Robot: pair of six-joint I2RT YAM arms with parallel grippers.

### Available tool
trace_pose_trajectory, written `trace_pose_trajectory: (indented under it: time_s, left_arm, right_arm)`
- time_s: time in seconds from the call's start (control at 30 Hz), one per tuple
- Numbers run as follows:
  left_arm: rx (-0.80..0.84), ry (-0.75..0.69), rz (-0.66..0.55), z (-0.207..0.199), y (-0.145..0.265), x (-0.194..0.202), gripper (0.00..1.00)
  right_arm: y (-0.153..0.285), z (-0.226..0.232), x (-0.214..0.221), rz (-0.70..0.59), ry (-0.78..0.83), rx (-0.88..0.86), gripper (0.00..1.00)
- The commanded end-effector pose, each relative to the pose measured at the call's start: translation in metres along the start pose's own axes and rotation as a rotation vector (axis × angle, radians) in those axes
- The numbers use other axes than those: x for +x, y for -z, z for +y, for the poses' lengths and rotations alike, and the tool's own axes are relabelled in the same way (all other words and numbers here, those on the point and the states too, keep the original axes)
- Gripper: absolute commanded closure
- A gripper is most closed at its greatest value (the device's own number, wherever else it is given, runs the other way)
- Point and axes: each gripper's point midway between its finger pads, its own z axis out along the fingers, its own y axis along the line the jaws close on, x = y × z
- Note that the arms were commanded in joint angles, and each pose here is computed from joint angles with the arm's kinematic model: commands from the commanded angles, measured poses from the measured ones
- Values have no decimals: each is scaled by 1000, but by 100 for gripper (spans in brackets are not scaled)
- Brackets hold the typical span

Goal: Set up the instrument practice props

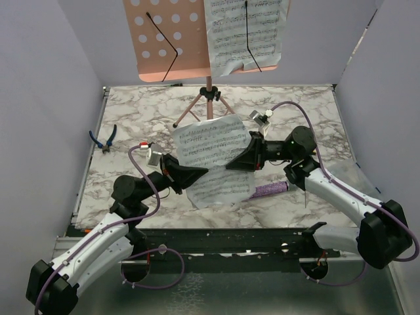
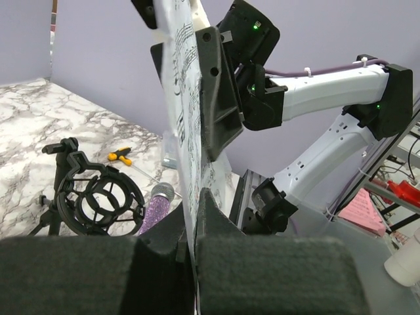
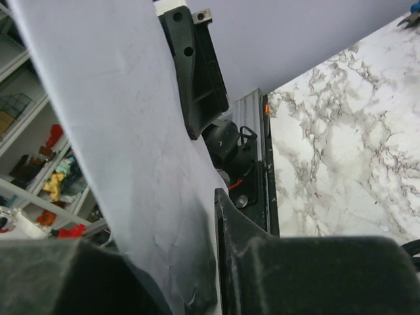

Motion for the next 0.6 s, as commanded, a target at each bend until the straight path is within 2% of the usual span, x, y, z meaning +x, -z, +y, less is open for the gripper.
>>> trace_pose_trajectory:
  time_s: [0.0, 0.17, 0.2, 0.27, 0.33, 0.43, 0.57]
  left_arm:
    - [-4, -11, -38, 0, 2, -5, 100]
    - [-10, 2, -41, 0, 3, -5, 99]
    - [-11, 3, -43, 0, 3, -5, 91]
    - [-17, 6, -48, 1, 4, -6, 59]
    - [-24, 6, -57, 2, 4, -7, 41]
    - [-34, 7, -67, 3, 5, -8, 25]
    - [-57, 19, -64, 9, 6, -4, 16]
  right_arm:
    - [-2, 1, -8, -27, 40, 20, 82]
    - [-1, -4, -6, -22, 30, 47, 99]
    - [-1, -5, -6, -21, 30, 52, 100]
    - [0, -7, -5, -22, 26, 64, 100]
    - [0, -7, -6, -22, 34, 75, 99]
    - [1, -8, -7, -23, 50, 98, 99]
    - [3, -10, -7, -21, 44, 132, 99]
